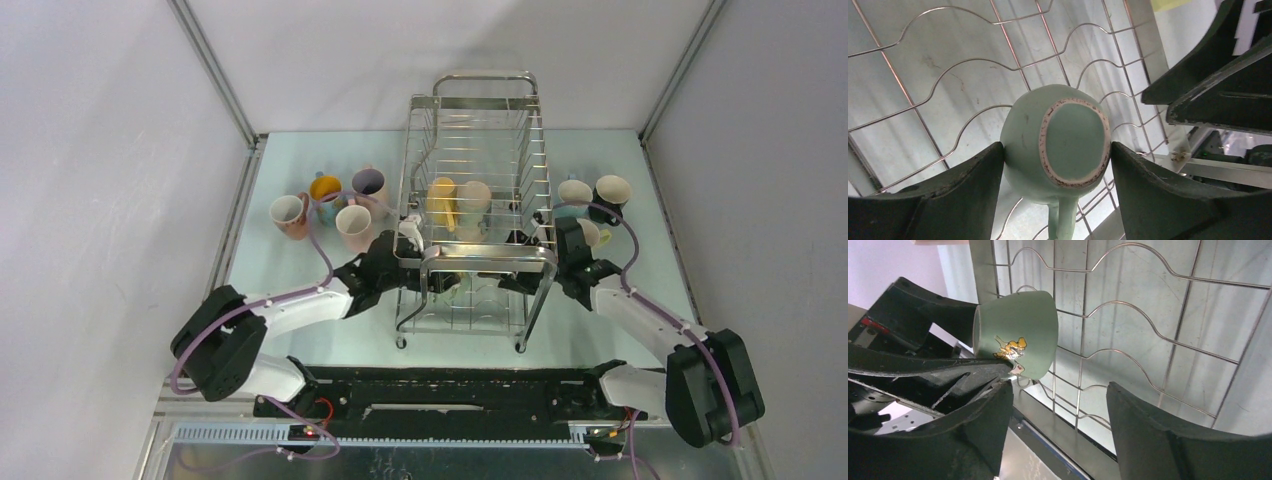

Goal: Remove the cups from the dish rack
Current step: Unload the cup from the dish rack.

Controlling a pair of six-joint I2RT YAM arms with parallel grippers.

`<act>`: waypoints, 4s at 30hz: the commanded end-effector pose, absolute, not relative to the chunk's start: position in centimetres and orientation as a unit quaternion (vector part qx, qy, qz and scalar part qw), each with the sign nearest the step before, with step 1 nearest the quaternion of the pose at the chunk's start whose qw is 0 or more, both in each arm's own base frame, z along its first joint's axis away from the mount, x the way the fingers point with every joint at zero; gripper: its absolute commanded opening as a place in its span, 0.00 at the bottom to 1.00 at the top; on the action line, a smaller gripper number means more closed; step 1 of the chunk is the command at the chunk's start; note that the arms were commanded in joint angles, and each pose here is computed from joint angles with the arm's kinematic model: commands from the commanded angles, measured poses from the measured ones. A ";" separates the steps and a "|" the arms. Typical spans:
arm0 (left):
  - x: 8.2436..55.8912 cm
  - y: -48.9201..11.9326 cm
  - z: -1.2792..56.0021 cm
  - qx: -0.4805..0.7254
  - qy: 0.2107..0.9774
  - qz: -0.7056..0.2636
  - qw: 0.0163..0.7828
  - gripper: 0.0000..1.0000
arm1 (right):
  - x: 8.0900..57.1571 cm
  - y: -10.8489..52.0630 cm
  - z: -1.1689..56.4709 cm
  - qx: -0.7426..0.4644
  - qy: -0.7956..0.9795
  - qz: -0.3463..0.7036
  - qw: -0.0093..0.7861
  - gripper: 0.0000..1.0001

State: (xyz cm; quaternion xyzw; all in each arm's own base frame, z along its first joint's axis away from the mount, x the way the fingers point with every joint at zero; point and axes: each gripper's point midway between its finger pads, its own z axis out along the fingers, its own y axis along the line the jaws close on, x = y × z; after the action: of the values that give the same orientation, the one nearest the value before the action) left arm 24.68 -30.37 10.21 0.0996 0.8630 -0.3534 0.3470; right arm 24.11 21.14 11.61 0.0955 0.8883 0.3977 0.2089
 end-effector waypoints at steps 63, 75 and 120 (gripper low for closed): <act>25.8 -32.7 12.6 0.015 0.853 -0.458 0.250 0.25 | 23.9 22.5 12.1 -0.101 0.828 0.407 0.372 0.80; 26.2 -33.1 12.2 -0.002 0.859 -0.461 0.223 0.20 | 24.6 23.1 10.5 -0.107 0.831 0.382 0.389 0.78; 26.3 -33.0 12.6 -0.006 0.861 -0.463 0.210 0.27 | 27.3 24.1 11.3 -0.059 0.816 0.361 0.447 0.54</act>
State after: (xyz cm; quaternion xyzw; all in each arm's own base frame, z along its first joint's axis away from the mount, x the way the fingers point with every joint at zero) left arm 29.22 -31.15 11.70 -0.0540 0.8606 -0.4310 0.2658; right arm 25.39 24.56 11.09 -0.0888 0.8185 0.3836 0.4184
